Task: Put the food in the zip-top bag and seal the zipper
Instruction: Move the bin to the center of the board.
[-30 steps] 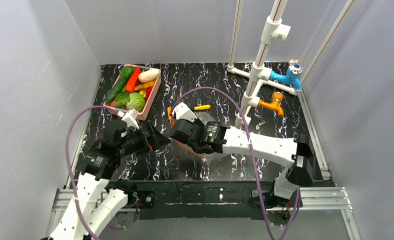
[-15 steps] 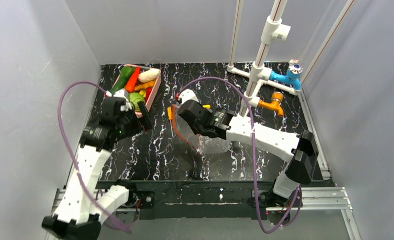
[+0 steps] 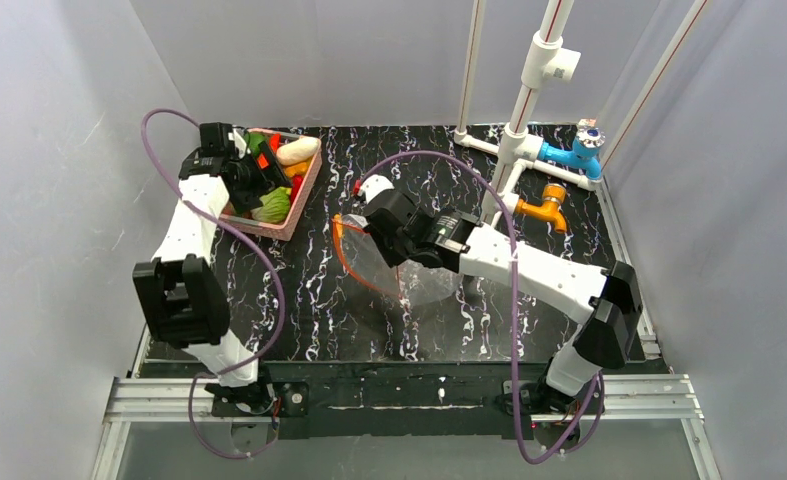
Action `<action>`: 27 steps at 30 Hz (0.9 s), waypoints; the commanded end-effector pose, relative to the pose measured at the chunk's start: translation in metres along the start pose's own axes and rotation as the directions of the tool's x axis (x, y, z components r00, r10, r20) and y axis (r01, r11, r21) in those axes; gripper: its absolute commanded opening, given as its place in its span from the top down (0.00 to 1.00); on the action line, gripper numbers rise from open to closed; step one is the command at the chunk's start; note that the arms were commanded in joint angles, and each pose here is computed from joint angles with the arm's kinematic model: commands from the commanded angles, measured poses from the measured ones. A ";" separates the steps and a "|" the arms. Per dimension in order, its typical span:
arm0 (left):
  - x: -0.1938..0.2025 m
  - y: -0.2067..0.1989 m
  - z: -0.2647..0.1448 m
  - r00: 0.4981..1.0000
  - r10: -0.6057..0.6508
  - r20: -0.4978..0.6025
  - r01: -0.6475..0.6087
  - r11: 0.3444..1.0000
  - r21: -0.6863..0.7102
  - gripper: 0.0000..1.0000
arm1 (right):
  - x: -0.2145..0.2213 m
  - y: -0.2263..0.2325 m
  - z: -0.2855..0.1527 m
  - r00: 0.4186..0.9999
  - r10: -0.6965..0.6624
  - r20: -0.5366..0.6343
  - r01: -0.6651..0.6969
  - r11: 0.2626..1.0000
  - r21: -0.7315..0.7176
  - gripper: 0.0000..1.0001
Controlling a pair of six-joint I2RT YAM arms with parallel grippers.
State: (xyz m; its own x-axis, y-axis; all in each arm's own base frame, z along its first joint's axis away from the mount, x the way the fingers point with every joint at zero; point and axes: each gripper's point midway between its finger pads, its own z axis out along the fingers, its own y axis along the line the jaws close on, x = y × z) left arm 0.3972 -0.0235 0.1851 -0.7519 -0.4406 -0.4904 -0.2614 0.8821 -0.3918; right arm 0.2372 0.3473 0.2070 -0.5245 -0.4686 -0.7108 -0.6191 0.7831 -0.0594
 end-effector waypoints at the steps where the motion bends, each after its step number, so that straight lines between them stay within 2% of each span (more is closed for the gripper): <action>1: -0.033 -0.009 0.020 0.985 -0.162 0.056 0.154 0.980 0.124 0.15 | -0.023 -0.003 -0.023 0.994 0.079 0.076 -0.074 0.995 -0.067 0.99; 3: -0.039 0.002 0.035 0.965 -0.248 0.083 0.239 0.966 0.103 0.15 | -0.022 -0.006 -0.023 0.993 0.096 0.069 -0.091 0.993 -0.078 0.99; 7: -0.057 0.011 0.057 0.889 -0.421 0.181 0.400 0.905 0.144 0.17 | -0.021 -0.016 -0.024 0.992 0.104 0.069 -0.100 0.993 -0.065 0.99; 10: -0.075 0.008 0.050 0.808 -0.513 0.291 0.455 0.856 0.244 0.25 | -0.023 -0.024 -0.023 0.991 0.113 0.071 -0.110 0.993 -0.050 0.99; 12: -0.087 0.017 0.040 0.741 -0.552 0.383 0.490 0.834 0.254 0.27 | -0.024 -0.028 -0.022 0.991 0.120 0.064 -0.117 0.992 -0.038 0.99; 13: -0.096 0.031 0.029 0.756 -0.471 0.455 0.455 0.877 0.152 0.29 | -0.025 -0.029 -0.021 0.991 0.122 0.061 -0.120 0.992 -0.037 0.99; 14: -0.101 0.035 0.028 0.823 -0.336 0.459 0.348 0.936 0.060 0.32 | -0.026 -0.028 -0.021 0.991 0.121 0.055 -0.118 0.992 -0.044 0.99; 15: -0.105 0.032 0.030 0.879 -0.208 0.430 0.226 0.974 0.011 0.30 | -0.026 -0.026 -0.021 0.992 0.117 0.053 -0.114 0.992 -0.056 0.99; 16: -0.102 0.033 0.037 0.940 -0.058 0.336 0.081 0.995 -0.053 0.29 | -0.027 -0.026 -0.020 0.993 0.107 0.052 -0.104 0.993 -0.064 0.99; 17: -0.097 0.039 0.046 0.967 0.065 0.248 -0.040 0.994 -0.105 0.28 | -0.028 -0.028 -0.020 0.994 0.102 0.051 -0.099 0.993 -0.058 0.99; 20: -0.092 0.040 0.058 0.968 0.171 0.183 -0.156 0.983 -0.093 0.28 | -0.028 -0.030 -0.022 0.993 0.105 0.054 -0.102 0.993 -0.061 0.99; 24: -0.093 0.050 0.068 0.959 0.234 0.158 -0.215 0.968 -0.133 0.27 | -0.029 -0.035 -0.023 0.992 0.112 0.064 -0.108 0.992 -0.062 0.99; 27: -0.092 0.048 0.080 0.957 0.255 0.135 -0.243 0.965 -0.101 0.26 | -0.029 -0.036 -0.023 0.992 0.114 0.062 -0.110 0.992 -0.065 0.99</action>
State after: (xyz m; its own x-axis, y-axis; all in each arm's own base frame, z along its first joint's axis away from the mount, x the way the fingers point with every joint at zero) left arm 0.5097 0.0474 0.1636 -0.6197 -0.3410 -0.7069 -0.2307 0.9400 -0.2512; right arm 0.2580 0.3219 0.2252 -0.5839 -0.3750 -0.7200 -0.5795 0.8137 0.0461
